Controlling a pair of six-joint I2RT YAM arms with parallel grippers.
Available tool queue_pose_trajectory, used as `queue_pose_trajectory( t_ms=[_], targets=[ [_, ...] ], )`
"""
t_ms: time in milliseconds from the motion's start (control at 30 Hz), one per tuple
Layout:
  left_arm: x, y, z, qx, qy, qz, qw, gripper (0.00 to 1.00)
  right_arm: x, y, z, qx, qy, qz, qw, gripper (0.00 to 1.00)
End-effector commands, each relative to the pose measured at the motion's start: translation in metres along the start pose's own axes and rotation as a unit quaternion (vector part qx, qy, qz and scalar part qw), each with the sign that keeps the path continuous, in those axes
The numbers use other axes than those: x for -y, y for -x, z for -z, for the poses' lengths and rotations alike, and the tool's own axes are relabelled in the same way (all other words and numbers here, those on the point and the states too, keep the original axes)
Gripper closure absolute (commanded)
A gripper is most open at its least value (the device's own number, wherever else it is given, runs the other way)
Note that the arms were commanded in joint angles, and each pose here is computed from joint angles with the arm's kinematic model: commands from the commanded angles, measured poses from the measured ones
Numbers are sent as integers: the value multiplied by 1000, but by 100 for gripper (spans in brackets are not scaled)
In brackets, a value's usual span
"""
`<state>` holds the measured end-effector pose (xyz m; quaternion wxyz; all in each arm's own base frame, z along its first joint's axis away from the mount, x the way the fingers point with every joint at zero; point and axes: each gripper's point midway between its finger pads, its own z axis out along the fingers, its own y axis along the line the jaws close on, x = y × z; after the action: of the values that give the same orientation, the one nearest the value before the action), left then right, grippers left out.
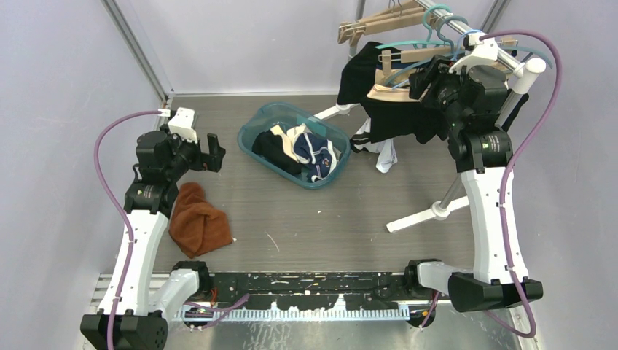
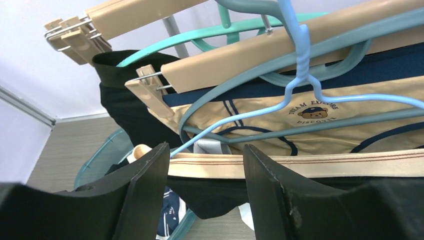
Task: Remove the underwear clipped to the hanger
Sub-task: Pick up the hanger from the clothesline.
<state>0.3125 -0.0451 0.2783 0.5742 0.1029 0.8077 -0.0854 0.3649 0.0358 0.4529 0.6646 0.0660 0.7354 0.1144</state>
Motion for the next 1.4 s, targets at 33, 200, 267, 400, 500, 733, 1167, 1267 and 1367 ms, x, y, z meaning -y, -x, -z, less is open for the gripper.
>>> queue_pose_trajectory(
  t_ms=[33, 200, 267, 400, 500, 733, 1167, 1267, 1367],
  targets=[
    [6, 25, 4, 48, -12, -6, 999, 2, -3, 26, -11, 60, -1, -23, 998, 40],
    [6, 23, 4, 48, -13, -7, 999, 2, -1, 22, -22, 59, -6, -28, 998, 43],
    [6, 22, 4, 48, -13, -7, 999, 2, 0, 21, -24, 59, -7, -30, 998, 44],
    [7, 22, 5, 50, -15, -7, 999, 2, 0, 20, -26, 64, -6, -35, 997, 46],
    [7, 21, 5, 50, -16, -8, 999, 2, 0, 21, -26, 70, -6, -37, 997, 47],
    [7, 18, 5, 49, -14, -10, 999, 2, 1, 20, -29, 72, -7, -38, 997, 52],
    [8, 17, 6, 49, -16, -11, 999, 2, 0, 32, -13, 95, -5, -35, 995, 63],
    [8, 17, 6, 50, -17, -11, 999, 2, -2, 35, -9, 97, -3, -36, 995, 64],
    [8, 18, 7, 52, -17, -12, 998, 2, -5, 37, -3, 98, 4, -38, 994, 66]
  ],
)
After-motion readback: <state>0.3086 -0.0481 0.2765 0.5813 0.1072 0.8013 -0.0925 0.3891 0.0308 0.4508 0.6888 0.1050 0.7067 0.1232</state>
